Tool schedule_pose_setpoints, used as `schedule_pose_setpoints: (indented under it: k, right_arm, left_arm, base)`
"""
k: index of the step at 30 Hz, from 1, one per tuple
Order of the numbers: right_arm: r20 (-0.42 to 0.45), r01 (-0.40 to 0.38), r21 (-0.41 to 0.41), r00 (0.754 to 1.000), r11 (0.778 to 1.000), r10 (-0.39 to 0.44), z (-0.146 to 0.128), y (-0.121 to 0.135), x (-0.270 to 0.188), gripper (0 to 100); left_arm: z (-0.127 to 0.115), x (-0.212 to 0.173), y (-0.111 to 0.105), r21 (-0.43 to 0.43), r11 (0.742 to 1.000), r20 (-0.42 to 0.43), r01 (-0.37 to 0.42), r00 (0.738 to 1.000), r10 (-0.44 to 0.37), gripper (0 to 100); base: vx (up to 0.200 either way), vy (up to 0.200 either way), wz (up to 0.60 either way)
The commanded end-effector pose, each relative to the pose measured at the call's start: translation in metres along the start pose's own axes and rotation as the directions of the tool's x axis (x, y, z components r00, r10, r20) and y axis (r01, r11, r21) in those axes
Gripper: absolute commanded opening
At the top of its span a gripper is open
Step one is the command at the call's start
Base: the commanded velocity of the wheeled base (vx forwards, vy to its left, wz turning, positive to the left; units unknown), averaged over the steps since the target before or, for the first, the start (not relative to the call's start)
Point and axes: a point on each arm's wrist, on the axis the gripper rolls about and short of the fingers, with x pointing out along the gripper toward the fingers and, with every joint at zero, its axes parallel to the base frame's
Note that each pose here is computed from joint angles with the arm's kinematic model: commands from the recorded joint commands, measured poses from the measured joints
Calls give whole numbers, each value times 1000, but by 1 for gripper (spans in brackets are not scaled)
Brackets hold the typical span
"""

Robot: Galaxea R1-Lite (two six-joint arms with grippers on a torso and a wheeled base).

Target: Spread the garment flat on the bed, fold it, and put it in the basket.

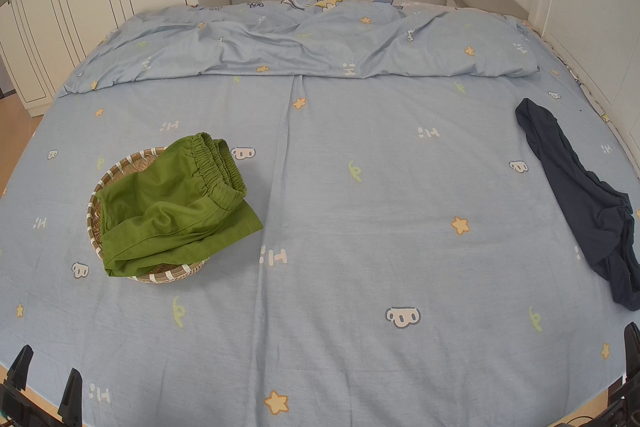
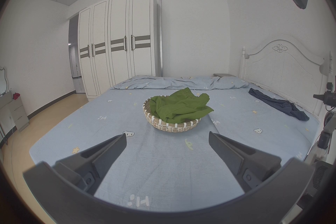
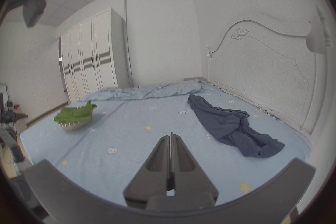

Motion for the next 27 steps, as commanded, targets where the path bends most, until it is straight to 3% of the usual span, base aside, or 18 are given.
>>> schedule_pose_setpoints:
  k: [1, 27]
  right_arm:
    - [-61, 15, -19, 998, 1000, -16, -10, -1, -1, 0]
    - [-49, 11, -28, 999, 1000, -13, -9, 0, 0, 0]
  left_arm:
    - [-5, 0, 0, 0, 1000, -4, -1, 1000, 1, 100]
    - [-5, 0, 0, 0, 1000, -4, -1, 1000, 1, 100]
  base:
    - [0, 0, 0]
    - [0, 0, 0]
